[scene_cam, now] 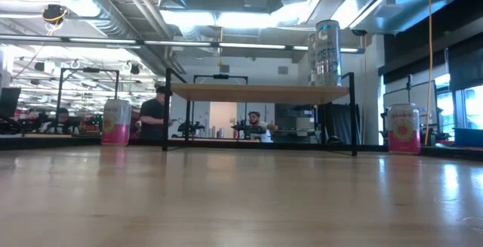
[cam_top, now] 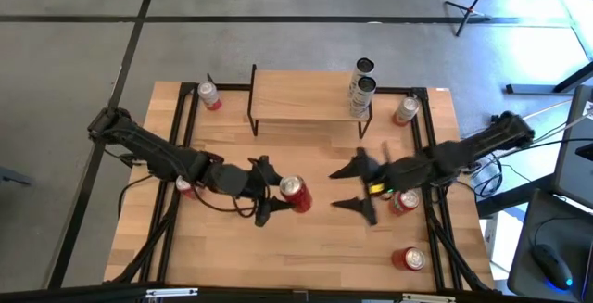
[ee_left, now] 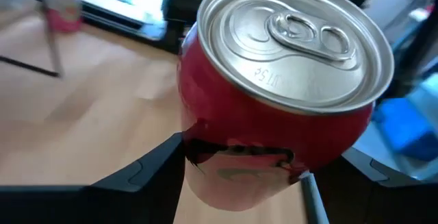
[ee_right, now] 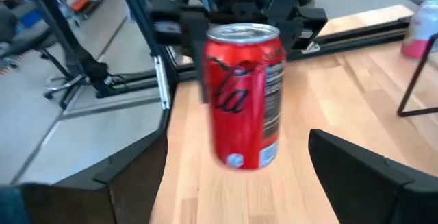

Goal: Place canned beverage on shelf
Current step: Put the left red-black soda can on the shelf

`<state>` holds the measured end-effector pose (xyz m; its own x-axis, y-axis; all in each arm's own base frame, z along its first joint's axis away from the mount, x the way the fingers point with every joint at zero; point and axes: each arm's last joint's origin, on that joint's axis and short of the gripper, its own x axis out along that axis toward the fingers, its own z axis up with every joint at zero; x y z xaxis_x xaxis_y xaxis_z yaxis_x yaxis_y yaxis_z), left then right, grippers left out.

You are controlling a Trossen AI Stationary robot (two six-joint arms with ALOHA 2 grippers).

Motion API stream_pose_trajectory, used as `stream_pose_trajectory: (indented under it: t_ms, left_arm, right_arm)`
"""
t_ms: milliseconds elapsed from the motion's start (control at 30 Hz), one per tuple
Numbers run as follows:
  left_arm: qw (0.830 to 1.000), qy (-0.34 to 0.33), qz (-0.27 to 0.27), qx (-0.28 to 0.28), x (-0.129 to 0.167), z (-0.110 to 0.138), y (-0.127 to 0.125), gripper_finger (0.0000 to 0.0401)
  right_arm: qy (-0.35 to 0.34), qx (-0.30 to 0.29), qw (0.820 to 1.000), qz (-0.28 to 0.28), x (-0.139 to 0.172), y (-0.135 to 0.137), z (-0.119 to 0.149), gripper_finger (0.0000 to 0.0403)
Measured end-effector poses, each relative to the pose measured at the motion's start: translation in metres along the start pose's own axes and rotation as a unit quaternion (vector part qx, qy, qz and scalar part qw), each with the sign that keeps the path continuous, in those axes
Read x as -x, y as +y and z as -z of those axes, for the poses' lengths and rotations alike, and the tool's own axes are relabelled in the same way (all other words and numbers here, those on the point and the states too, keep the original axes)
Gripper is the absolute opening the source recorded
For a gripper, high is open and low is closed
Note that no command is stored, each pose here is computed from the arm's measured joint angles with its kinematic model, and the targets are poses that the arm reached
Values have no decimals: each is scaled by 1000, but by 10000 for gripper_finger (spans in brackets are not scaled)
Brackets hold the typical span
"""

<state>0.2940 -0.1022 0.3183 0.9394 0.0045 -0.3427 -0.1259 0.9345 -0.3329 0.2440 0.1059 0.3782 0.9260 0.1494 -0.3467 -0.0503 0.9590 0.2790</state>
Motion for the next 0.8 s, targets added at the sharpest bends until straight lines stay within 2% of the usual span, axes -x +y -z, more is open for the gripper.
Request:
stream_pose_trajectory:
  t_ms: [100, 200, 433, 600, 800]
  left_arm:
    - [999, 4, -28, -16, 2, -21, 7, 250]
    - [998, -4, -58, -15, 3, -49, 18, 250]
    - [990, -33, -132, -37, 3, -107, 52, 250]
    - [983, -40, -173, -54, -12, -135, 88, 250]
    - [977, -39, -200, -56, -34, -162, 136, 249]
  right_arm:
    - [1, 27, 1000, -4, 29, -6, -5, 342]
    - [-11, 38, 999, 16, 53, -13, -8, 342]
    - [-60, 107, 992, 40, 94, -24, -16, 342]
    - [-97, 136, 981, 97, 118, -32, -20, 342]
    - [-99, 134, 980, 107, 142, -42, -16, 342]
